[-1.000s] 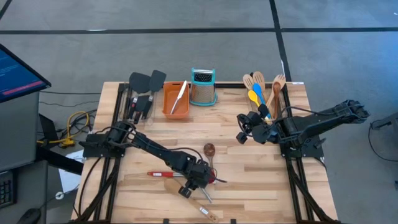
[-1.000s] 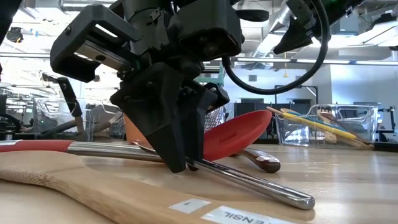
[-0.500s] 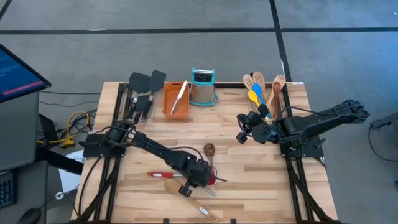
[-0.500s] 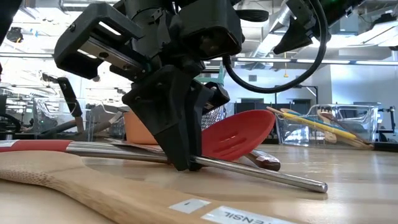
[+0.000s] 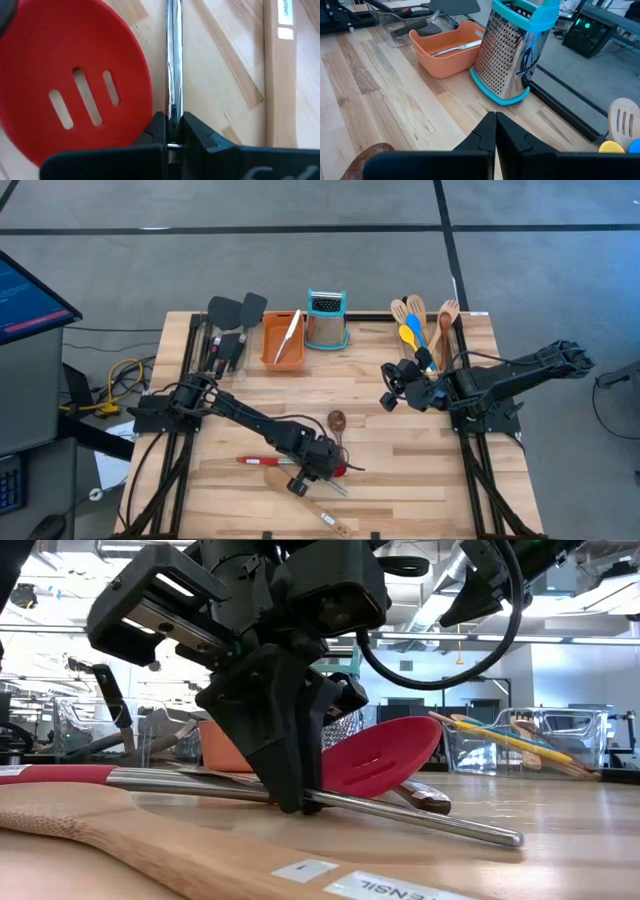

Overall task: Pick & Place Kitchen Items
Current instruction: Put the silver knife into the orange bin

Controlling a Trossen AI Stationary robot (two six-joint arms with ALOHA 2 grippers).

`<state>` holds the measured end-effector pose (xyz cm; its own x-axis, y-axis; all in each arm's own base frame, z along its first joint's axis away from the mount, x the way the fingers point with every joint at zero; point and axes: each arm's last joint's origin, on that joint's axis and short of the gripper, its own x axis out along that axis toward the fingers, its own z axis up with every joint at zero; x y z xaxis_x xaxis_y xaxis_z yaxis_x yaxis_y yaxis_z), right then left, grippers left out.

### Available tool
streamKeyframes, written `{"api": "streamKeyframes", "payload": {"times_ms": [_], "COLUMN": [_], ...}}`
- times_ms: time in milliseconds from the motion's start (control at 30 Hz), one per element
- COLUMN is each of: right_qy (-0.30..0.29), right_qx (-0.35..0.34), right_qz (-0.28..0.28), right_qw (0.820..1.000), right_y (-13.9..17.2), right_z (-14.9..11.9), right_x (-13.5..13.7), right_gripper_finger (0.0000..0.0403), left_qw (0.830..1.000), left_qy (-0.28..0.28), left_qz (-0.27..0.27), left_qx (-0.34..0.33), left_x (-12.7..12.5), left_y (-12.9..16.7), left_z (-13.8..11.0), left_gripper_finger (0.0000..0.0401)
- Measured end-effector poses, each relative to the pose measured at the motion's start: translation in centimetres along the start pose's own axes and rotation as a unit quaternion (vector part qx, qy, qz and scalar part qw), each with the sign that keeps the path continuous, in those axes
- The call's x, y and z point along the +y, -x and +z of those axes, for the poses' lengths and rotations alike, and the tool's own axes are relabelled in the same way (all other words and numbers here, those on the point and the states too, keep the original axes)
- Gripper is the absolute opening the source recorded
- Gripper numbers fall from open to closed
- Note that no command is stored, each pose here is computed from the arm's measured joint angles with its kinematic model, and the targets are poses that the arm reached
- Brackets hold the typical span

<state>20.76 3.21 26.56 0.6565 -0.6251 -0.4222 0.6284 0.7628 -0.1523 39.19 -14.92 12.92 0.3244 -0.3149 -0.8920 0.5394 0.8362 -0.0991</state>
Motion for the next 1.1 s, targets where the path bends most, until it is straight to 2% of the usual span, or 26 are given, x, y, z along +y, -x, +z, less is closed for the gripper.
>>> {"api": "streamKeyframes", "payload": {"times_ms": [133,433,633,733,900,1100], "right_qy": [0.0,0.0,0.0,0.0,0.0,0.0], "right_qx": [0.0,0.0,0.0,0.0,0.0,0.0], "right_qz": [0.0,0.0,0.0,0.0,0.0,0.0], "right_qw": [1.0,1.0,1.0,1.0,1.0,1.0], "right_y": [0.0,0.0,0.0,0.0,0.0,0.0], "right_z": [0.0,0.0,0.0,0.0,0.0,0.0], "right_x": [0.0,0.0,0.0,0.0,0.0,0.0], "right_gripper_finger": [0.0001,0.0001,0.0001,0.0001,0.0001,0.0001], "left_qw": [1.0,0.995,0.981,0.965,0.929,0.876], "left_qy": [0.002,-0.016,-0.027,-0.038,-0.041,0.018], "left_qz": [-0.003,0.019,0.109,0.174,0.296,0.411], "left_qx": [0.0,-0.096,-0.161,-0.192,-0.22,-0.251], "left_x": [-0.1,-0.8,-1.3,-1.6,-1.5,-0.2], "left_y": [1.2,7.2,12.9,16.3,21.6,27.6], "left_z": [0.0,2.3,3.1,3.2,2.5,0.7], "left_gripper_finger": [0.0007,0.0007,0.0007,0.0007,0.0007,0.0007]}}
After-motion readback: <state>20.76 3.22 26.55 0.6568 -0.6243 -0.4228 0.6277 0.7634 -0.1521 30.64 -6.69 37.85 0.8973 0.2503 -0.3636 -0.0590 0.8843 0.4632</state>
